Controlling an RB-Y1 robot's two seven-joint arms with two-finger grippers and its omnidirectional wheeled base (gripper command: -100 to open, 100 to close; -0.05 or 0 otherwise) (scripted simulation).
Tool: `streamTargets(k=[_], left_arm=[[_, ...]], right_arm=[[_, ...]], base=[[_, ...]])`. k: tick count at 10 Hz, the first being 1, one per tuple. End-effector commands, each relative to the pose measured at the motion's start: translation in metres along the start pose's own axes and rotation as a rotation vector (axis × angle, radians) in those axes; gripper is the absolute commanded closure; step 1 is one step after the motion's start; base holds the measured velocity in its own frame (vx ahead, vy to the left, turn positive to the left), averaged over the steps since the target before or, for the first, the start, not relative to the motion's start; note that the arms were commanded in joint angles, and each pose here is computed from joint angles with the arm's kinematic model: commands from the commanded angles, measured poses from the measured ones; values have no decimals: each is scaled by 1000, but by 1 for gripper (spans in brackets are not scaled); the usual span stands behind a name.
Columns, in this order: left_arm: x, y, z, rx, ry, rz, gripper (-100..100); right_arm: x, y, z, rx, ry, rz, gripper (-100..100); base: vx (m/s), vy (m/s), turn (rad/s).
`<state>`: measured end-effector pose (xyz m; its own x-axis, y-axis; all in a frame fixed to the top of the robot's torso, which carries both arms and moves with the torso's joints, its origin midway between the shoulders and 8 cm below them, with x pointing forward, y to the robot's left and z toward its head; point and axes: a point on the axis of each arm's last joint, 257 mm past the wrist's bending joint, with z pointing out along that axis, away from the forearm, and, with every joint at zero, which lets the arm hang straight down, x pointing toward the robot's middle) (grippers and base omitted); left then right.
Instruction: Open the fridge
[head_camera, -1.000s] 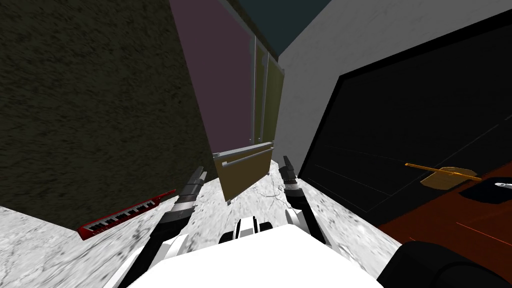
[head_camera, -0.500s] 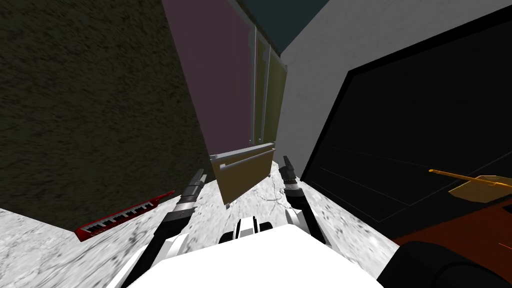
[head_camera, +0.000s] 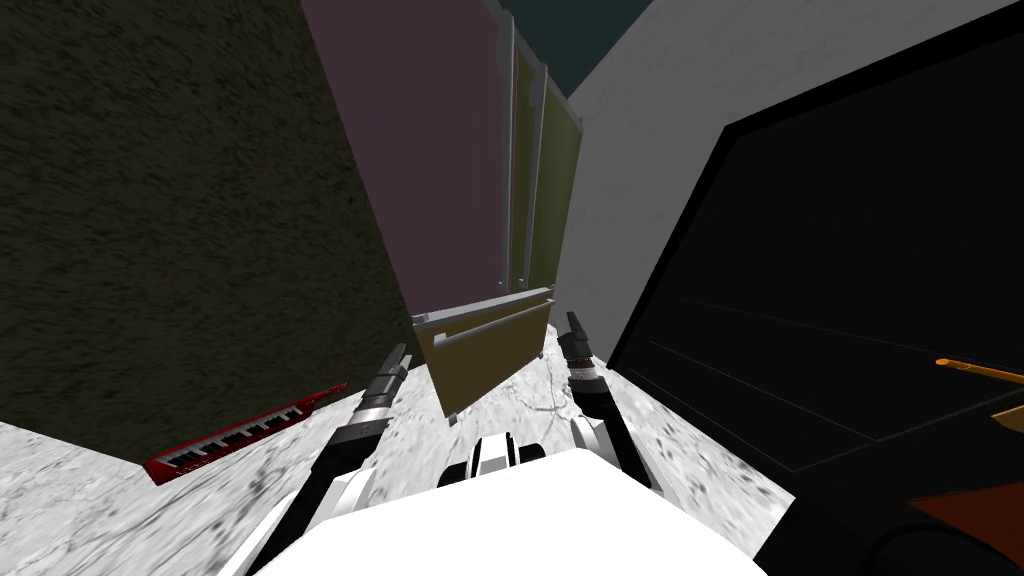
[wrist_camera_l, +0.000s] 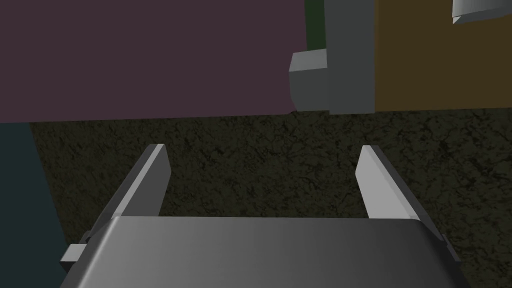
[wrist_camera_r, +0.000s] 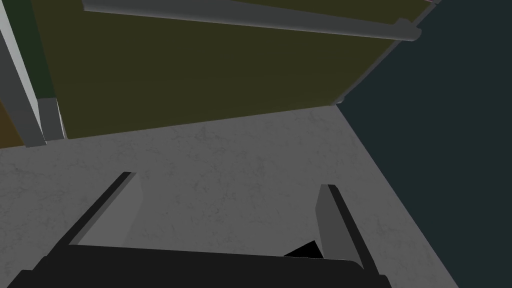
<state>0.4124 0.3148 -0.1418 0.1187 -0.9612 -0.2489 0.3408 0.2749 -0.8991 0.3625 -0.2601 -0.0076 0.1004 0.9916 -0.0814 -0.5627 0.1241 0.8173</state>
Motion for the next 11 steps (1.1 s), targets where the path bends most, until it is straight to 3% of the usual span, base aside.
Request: streamTargets(k=[1,11], left_arm=[[-5,17,-3,-26,-9,-10,-100],[-19,88,-19,-143,-98,-106,-100]], right_arm=[[0,0,0,0,0,0,0],[0,0,0,0,0,0,0]], base=[[73,-22,46],[91,-41,43]])
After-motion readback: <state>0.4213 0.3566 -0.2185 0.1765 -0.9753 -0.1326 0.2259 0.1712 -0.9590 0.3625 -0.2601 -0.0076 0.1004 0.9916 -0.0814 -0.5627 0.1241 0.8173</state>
